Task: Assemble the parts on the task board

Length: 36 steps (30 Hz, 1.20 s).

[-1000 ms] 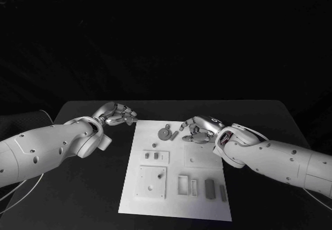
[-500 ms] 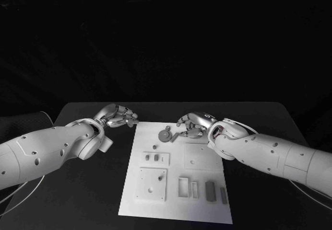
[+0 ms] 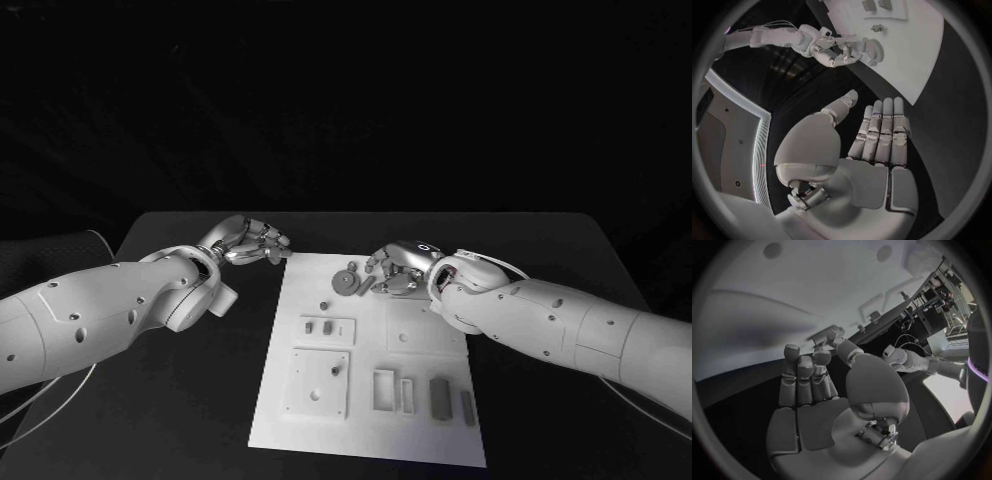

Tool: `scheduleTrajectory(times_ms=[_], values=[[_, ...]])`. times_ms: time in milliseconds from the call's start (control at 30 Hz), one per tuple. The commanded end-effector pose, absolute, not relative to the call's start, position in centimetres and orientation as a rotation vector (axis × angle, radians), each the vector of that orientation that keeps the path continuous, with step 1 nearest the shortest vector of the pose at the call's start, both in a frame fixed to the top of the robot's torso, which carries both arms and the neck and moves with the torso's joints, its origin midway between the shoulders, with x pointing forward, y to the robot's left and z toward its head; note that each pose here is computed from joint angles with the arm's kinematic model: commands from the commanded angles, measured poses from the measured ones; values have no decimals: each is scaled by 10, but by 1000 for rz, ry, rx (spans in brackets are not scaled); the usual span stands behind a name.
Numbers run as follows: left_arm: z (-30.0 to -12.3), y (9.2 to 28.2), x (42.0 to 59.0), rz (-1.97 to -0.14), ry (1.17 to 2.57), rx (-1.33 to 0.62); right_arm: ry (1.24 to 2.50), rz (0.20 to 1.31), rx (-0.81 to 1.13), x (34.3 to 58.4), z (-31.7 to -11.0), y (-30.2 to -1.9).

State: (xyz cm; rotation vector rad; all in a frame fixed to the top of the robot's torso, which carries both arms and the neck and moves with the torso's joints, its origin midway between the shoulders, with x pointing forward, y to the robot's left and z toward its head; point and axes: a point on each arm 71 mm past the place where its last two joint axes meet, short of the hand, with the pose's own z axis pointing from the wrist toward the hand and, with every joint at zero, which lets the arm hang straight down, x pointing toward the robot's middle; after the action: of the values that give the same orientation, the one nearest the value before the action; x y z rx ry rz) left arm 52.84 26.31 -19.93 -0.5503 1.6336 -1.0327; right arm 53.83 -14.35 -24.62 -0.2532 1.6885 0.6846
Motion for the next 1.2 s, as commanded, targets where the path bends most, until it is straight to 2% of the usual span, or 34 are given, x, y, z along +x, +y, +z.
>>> scheduleTrajectory(times_ms=[33,1200], values=[[-198,261,528,-1051,1633,-544,1717,676,-299,538,-250,-142],[-198,261,528,-1047,1632,-546,1740,662,-332,539,-256,-142]])
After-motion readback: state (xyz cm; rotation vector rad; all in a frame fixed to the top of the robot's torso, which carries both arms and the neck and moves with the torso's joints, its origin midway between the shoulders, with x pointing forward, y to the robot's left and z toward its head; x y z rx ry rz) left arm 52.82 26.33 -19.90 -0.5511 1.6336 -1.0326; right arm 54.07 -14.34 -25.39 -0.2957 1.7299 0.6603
